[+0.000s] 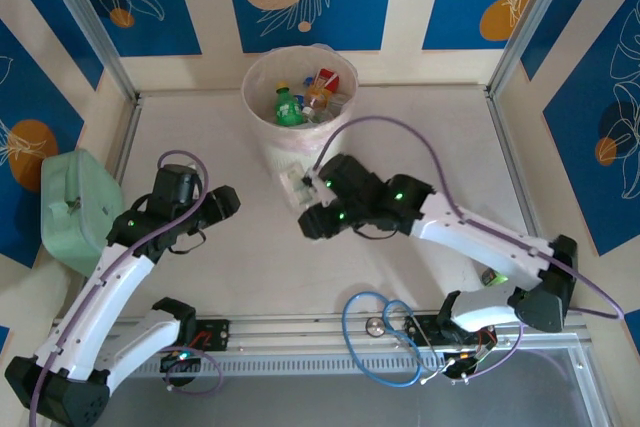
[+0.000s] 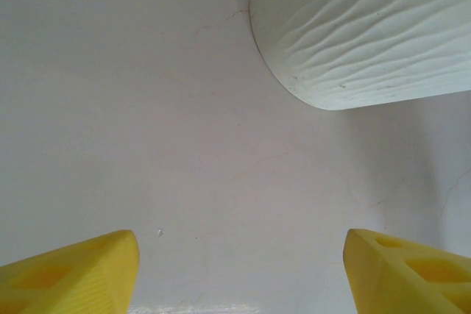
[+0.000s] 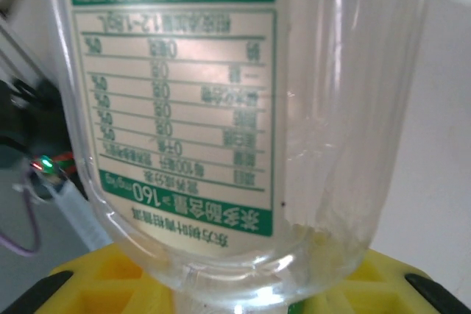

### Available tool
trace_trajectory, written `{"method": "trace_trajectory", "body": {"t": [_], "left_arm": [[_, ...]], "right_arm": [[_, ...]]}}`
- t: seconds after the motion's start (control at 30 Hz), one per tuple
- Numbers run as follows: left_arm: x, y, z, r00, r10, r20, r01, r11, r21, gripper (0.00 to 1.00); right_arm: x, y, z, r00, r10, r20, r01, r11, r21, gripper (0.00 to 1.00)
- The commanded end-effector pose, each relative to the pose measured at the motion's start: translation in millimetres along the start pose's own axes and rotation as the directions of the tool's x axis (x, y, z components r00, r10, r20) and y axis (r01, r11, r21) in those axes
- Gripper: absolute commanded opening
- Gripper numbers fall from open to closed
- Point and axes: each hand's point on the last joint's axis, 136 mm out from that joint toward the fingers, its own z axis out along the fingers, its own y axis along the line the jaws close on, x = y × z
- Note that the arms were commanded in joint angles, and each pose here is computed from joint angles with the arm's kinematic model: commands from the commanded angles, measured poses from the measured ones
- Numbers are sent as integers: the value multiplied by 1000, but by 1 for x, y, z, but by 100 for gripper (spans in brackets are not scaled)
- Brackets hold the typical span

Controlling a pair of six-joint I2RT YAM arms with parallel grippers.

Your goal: Put the plastic bottles in the bin

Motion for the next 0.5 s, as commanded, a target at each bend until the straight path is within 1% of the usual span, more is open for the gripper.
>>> {"method": "trace_trajectory", "body": {"t": [0.0,0.1,0.2,0.33,0.47], "left_arm": [[-14,-6,-11,999,-4,46,3,1000,13,73],[-13,-6,-12,999,-4,42,4,1000,18,73],[-12,-7,-11,999,-10,36,9,1000,23,73],[-12,-7,-11,999,-10,37,9,1000,25,73],[-10,-6,-8,1000,-7,28,6,1000,21,73]], "right_arm": [[-44,8,-48,991,14,130,-10,1000,-30,27],[-91,11,-79,971,35,235,-16,997,-80,27],[-137,-6,-92,955,55,293,-33,996,-79,27],[-187,-37,-88,947,74,313,-61,997,-51,27],[-216,-68,-64,954,101,282,-99,995,-23,27]]}}
